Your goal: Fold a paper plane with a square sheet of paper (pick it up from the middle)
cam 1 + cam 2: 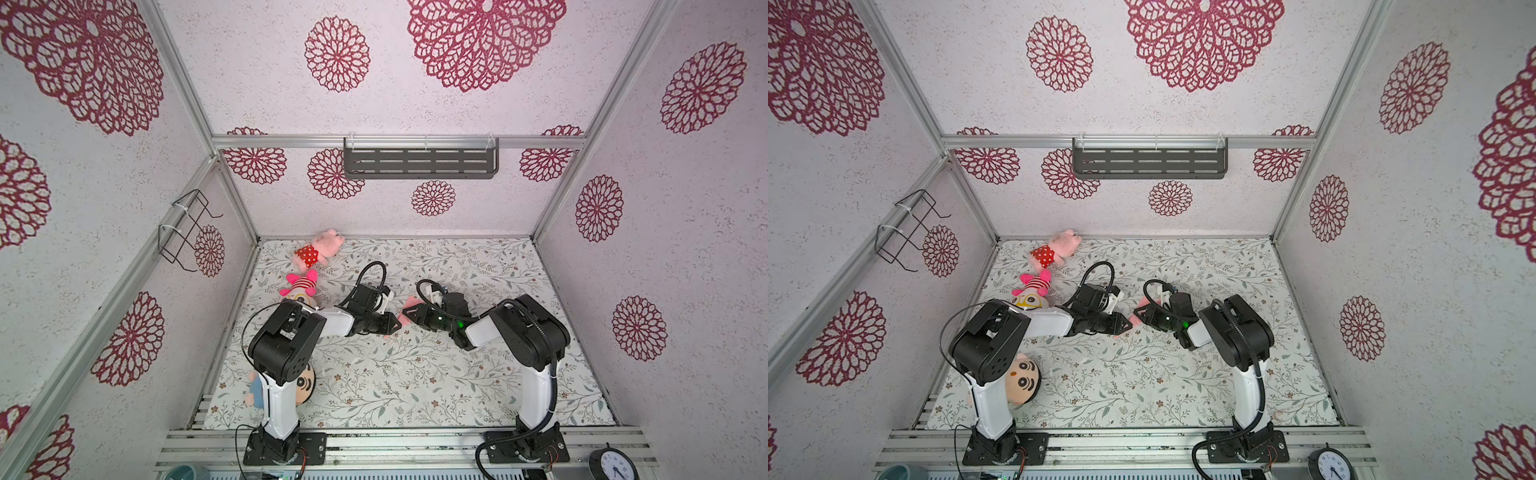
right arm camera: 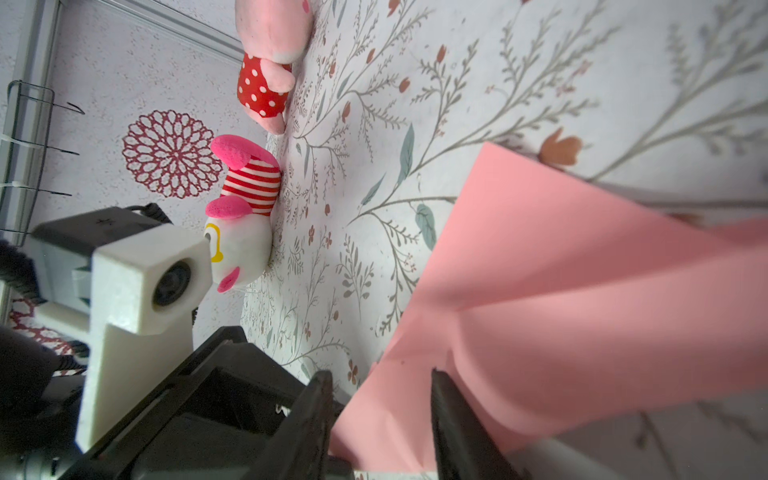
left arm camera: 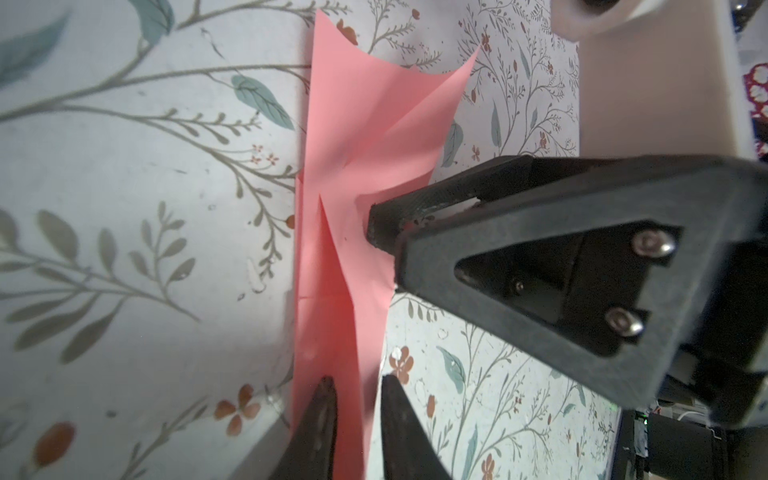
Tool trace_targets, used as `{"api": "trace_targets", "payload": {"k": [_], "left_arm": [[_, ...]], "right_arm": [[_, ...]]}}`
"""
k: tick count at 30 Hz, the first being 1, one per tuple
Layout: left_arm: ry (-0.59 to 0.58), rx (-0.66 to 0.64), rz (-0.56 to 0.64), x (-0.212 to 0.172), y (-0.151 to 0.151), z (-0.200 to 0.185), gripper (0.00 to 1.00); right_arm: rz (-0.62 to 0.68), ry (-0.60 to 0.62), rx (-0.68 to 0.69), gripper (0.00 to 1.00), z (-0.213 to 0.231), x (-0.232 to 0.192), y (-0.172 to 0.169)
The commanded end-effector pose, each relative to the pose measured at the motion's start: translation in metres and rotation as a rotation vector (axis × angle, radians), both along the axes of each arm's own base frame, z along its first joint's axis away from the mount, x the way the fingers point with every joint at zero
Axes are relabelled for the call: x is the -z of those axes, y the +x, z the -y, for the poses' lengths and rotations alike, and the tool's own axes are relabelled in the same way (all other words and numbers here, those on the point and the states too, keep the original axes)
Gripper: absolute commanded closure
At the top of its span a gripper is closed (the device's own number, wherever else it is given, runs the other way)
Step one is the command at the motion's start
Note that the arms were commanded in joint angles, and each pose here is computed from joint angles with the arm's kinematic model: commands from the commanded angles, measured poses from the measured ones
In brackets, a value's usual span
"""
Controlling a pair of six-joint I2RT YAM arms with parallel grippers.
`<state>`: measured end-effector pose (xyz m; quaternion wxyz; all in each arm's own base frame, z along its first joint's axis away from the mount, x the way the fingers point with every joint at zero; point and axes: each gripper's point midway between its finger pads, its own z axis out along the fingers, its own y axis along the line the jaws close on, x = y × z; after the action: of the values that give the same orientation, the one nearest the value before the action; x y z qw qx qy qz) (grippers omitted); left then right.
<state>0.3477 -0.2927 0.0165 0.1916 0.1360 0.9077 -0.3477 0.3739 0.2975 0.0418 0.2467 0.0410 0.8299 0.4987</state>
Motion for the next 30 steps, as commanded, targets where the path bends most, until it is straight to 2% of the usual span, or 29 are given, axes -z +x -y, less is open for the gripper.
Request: {"api": "trace_targets", "payload": {"k": [1,10,15,19,30], "left_arm": [[0.056,-0.022,-0.01,0.005,-0.002,-0.012,0.8],[0.085,-0.046,-0.025,0.015,-0.005,-0.019,0.86],[0.093,-0.061,-0.035,0.018,-0.006,-0.021,0.88],[0.093,-0.067,-0.04,0.02,-0.007,-0.022,0.88],[0.084,-0.068,-0.05,0.021,-0.008,-0.022,0.88]], "right_arm": [[0.02,0.022,0.016,0.57,-0.001,-0.012,0.009],[0.147,0.108,-0.061,0.53,-0.009,-0.056,0.0],[0.151,0.145,-0.097,0.54,-0.013,-0.055,-0.018],[0.122,0.123,-0.108,0.54,-0.017,-0.042,-0.028],[0.093,0.122,-0.135,0.56,-0.031,-0.028,-0.021]]}}
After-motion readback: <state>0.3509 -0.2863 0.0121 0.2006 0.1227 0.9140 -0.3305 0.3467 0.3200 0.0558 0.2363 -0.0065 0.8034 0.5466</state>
